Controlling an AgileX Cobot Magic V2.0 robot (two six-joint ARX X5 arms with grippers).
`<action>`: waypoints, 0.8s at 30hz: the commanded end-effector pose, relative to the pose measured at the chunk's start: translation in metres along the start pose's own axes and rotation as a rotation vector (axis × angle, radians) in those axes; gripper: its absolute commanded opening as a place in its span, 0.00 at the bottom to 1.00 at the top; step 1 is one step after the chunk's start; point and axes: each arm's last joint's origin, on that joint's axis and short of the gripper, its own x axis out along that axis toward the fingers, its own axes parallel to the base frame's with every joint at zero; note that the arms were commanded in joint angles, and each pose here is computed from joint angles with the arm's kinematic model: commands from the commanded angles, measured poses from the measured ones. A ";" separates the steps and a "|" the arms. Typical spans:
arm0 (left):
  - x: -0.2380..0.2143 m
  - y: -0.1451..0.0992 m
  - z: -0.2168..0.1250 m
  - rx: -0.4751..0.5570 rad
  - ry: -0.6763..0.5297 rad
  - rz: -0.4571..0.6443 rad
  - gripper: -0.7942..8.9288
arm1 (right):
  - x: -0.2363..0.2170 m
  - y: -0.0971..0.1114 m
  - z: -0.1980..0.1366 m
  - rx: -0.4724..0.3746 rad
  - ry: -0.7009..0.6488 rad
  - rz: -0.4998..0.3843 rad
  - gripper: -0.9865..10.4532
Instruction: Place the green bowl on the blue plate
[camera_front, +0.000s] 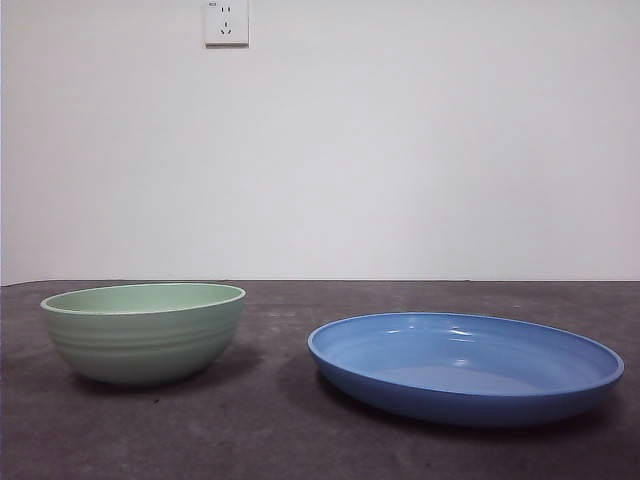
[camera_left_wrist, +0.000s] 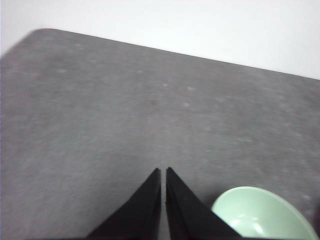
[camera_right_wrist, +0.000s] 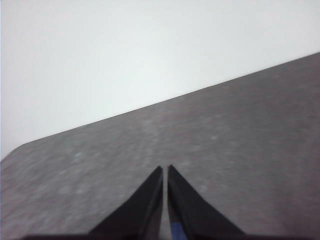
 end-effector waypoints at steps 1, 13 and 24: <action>0.003 -0.009 0.027 -0.001 0.022 -0.071 0.10 | 0.005 0.010 0.017 0.012 0.041 0.050 0.10; 0.026 -0.038 0.085 0.011 0.308 -0.331 0.10 | 0.043 0.042 0.072 -0.010 0.354 0.269 0.10; 0.048 -0.061 0.115 0.034 0.468 -0.592 0.10 | 0.071 0.056 0.099 -0.109 0.575 0.416 0.10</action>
